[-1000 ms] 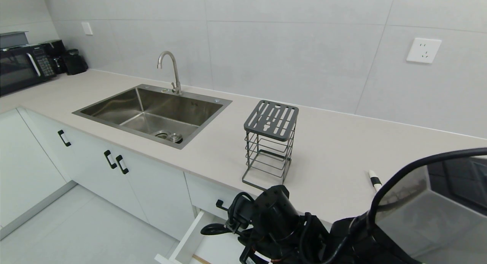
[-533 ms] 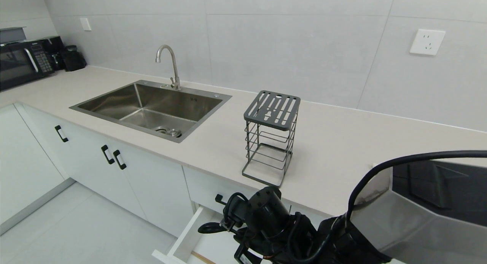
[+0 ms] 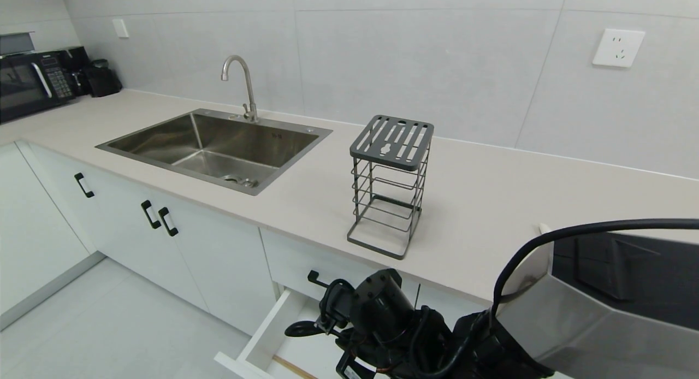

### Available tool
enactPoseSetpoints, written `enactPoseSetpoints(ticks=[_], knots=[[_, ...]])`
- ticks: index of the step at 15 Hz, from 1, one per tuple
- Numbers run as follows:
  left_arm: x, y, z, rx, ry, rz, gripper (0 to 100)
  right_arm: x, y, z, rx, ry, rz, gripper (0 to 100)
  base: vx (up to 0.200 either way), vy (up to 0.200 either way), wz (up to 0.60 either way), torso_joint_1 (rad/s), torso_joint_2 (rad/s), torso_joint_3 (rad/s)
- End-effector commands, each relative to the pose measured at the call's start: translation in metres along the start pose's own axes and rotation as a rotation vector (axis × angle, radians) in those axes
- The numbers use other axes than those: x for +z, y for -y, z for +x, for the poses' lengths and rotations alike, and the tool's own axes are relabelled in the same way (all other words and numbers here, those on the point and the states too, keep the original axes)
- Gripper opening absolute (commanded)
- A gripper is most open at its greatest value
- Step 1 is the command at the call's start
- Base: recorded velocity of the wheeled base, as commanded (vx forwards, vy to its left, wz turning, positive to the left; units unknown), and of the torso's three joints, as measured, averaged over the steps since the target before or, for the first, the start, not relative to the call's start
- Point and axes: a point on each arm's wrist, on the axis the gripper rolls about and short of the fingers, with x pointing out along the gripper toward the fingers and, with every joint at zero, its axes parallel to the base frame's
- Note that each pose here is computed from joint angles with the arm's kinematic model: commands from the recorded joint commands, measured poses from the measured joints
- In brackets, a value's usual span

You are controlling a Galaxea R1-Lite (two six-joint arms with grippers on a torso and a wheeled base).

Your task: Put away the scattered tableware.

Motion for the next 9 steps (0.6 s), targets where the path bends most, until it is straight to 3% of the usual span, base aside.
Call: enactPoseSetpoints(ticks=[1, 9], knots=[[0.0000, 0.0000, 0.0000, 0.000, 0.000, 0.000, 100, -0.0004, -0.0001, 0.0003, 0.000, -0.002, 0.000, 0, 0.000, 0.000, 0.00, -0.124, 0.25, 0.129], [0.0000, 0.0000, 0.0000, 0.000, 0.000, 0.000, 100, -0.0010, -0.0001, 0.0012, -0.002, -0.005, -0.003, 0, 0.000, 0.000, 0.00, -0.213, 0.42, 0.201]])
